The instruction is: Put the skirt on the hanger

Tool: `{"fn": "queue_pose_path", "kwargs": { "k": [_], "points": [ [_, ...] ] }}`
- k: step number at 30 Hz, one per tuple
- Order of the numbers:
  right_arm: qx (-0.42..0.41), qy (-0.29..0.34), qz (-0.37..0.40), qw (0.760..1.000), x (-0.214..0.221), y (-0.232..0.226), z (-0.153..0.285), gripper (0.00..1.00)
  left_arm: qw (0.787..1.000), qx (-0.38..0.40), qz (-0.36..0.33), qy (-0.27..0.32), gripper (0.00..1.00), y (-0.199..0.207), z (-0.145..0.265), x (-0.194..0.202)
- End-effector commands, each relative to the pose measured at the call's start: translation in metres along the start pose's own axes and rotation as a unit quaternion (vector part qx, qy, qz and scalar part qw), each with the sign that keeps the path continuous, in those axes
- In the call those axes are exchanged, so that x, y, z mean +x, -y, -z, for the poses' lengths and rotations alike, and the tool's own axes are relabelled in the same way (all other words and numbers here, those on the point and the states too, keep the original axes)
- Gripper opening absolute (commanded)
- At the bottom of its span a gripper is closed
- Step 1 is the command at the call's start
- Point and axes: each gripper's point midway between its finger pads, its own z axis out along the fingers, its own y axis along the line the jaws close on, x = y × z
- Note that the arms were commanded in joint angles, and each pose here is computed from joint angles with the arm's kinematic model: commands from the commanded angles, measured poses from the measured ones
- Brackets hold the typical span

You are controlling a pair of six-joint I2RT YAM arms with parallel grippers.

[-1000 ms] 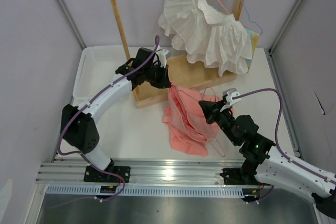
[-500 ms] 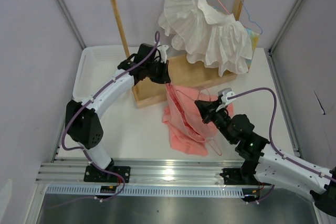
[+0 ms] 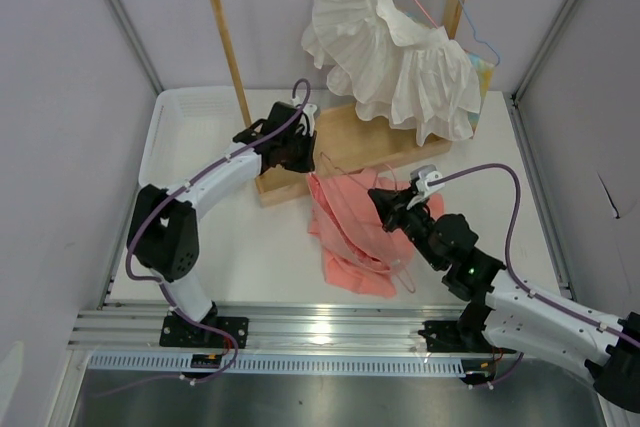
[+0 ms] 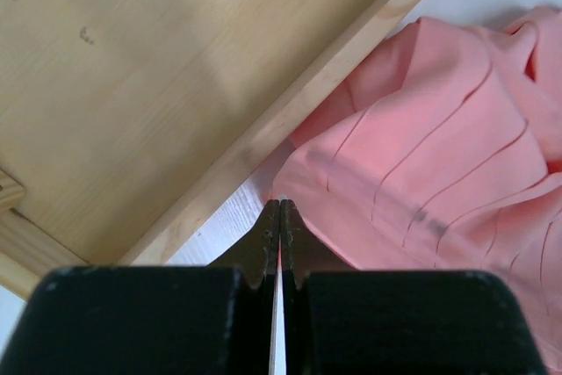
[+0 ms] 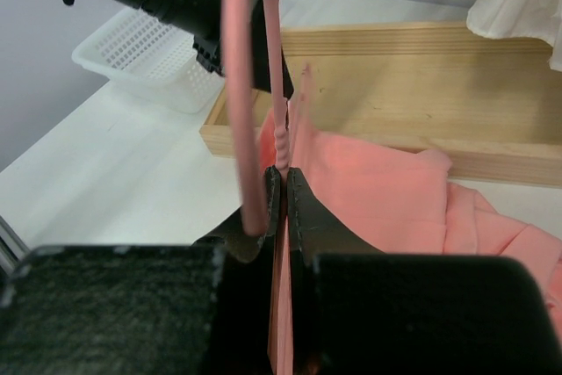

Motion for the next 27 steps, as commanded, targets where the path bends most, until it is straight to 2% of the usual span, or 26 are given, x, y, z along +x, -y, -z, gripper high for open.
{"fn": "queue_pose_path", "kwargs": {
  "k": [1, 5, 9, 13, 27],
  "points": [
    [-0.01, 0.039, -0.012, 0.999, -0.021, -0.004, -0.006, 0.0, 0.999, -0.005, 0.003, 0.051, 0.0, 0.004, 0.011, -0.021],
    [-0.004, 0.028, -0.011, 1.0, -0.015, -0.001, -0.008, 0.0, 0.997, 0.001, 0.005, 0.077, 0.0, 0.008, 0.018, -0.031],
    [-0.004, 0.026, -0.023, 0.999, -0.014, 0.0, -0.001, 0.0, 0.998, -0.006, 0.004, 0.07, 0.0, 0.008, 0.017, -0.041],
    [-0.012, 0.02, -0.034, 0.999, -0.014, -0.003, 0.008, 0.0, 0.999, -0.018, 0.009, 0.039, 0.0, 0.004, 0.004, -0.035],
    [-0.002, -0.006, -0.022, 1.0, -0.01, -0.006, 0.019, 0.0, 1.0, -0.014, 0.014, 0.023, 0.0, 0.005, -0.015, -0.038]
  ]
}}
